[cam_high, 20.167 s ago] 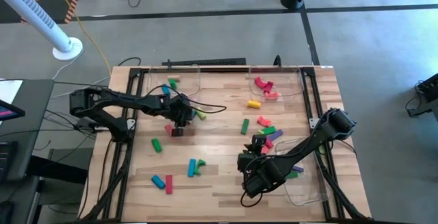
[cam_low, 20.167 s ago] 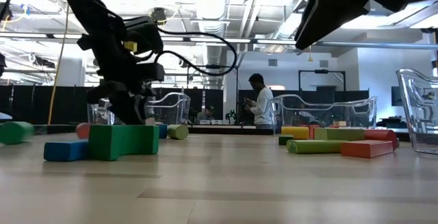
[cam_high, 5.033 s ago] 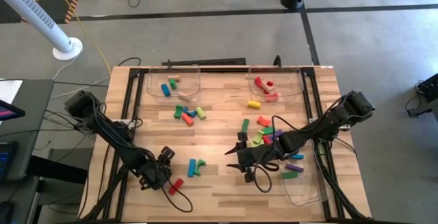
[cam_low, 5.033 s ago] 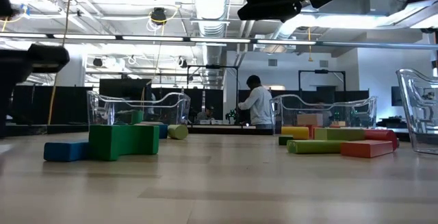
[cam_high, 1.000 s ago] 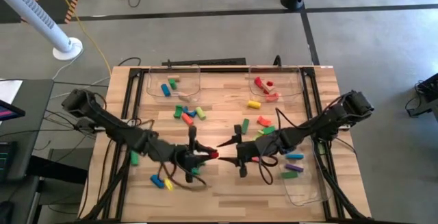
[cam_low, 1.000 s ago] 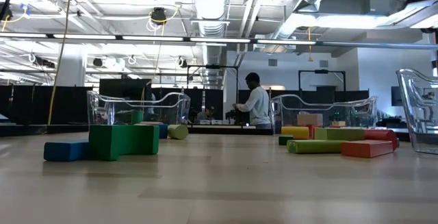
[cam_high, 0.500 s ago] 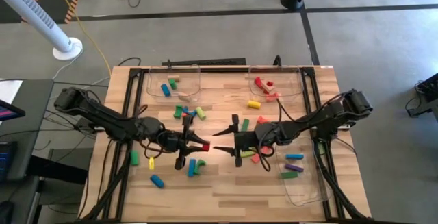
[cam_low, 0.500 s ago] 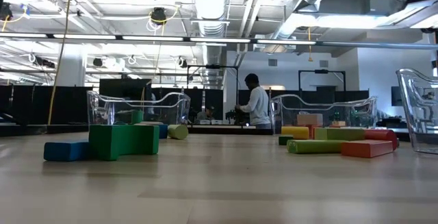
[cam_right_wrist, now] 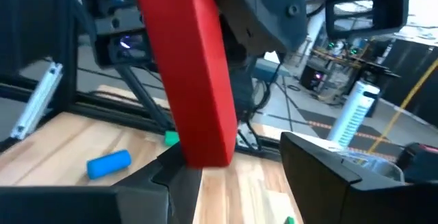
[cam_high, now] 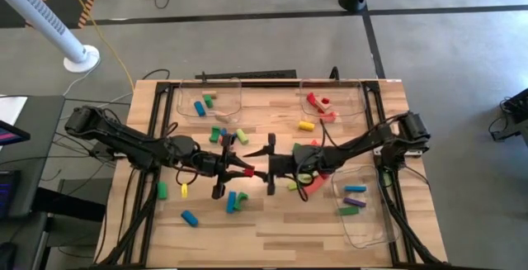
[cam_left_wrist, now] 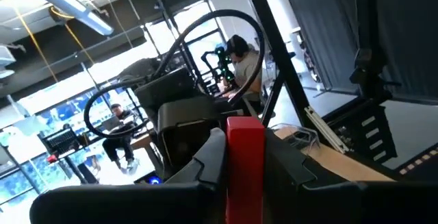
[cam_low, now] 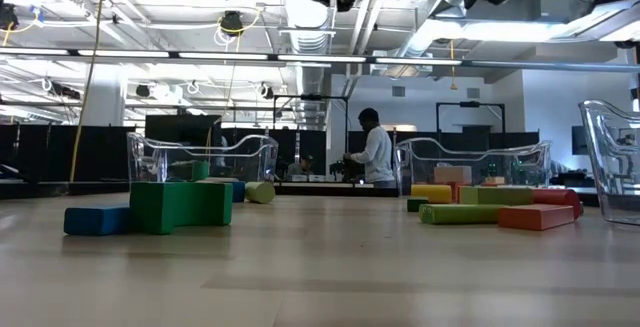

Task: Sort blocks by size
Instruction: Put the red rectangular block into the top right transparent bin

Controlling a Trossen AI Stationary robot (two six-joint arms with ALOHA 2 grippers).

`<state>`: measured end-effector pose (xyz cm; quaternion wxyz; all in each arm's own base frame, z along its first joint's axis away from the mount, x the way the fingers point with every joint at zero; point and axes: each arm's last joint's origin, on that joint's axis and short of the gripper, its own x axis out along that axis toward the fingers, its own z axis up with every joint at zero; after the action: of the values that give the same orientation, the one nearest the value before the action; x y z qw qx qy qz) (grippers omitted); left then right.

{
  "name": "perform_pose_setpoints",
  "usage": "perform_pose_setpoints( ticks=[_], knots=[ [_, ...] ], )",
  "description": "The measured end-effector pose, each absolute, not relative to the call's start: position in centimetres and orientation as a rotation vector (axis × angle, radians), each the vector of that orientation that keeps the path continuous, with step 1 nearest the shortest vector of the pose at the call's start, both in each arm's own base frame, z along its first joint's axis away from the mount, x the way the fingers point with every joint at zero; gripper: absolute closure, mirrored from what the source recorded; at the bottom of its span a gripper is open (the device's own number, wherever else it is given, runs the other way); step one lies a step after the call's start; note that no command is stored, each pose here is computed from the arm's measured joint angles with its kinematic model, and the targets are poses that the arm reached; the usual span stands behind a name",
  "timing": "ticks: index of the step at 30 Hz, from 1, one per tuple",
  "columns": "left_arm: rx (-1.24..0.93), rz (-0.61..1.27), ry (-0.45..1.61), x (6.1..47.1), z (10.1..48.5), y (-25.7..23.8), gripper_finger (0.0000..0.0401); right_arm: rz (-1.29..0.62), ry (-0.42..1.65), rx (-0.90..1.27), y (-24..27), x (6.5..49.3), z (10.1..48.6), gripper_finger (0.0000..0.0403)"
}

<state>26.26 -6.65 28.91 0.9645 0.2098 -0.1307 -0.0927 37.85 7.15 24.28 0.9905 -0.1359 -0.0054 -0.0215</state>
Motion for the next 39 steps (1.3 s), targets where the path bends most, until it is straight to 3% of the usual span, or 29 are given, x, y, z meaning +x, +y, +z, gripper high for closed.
perform_pose_setpoints(
  ticks=[14, 31, 39],
  knots=[
    [0.431, -0.154, -0.247, 26.3, 28.8, -6.8, 0.0346, -0.169, 0.004, -0.365, 9.4, 37.2, 24.6, 0.0183],
    [0.457, -0.148, -0.235, 26.3, 28.7, -6.7, 0.0346, -0.174, -0.018, -0.375, 9.5, 37.2, 24.8, 0.0312],
    [0.46, -0.162, -0.182, 26.4, 28.2, -6.8, 0.034, -0.17, 0.031, -0.392, 9.9, 37.1, 24.3, 0.0318]
  ],
)
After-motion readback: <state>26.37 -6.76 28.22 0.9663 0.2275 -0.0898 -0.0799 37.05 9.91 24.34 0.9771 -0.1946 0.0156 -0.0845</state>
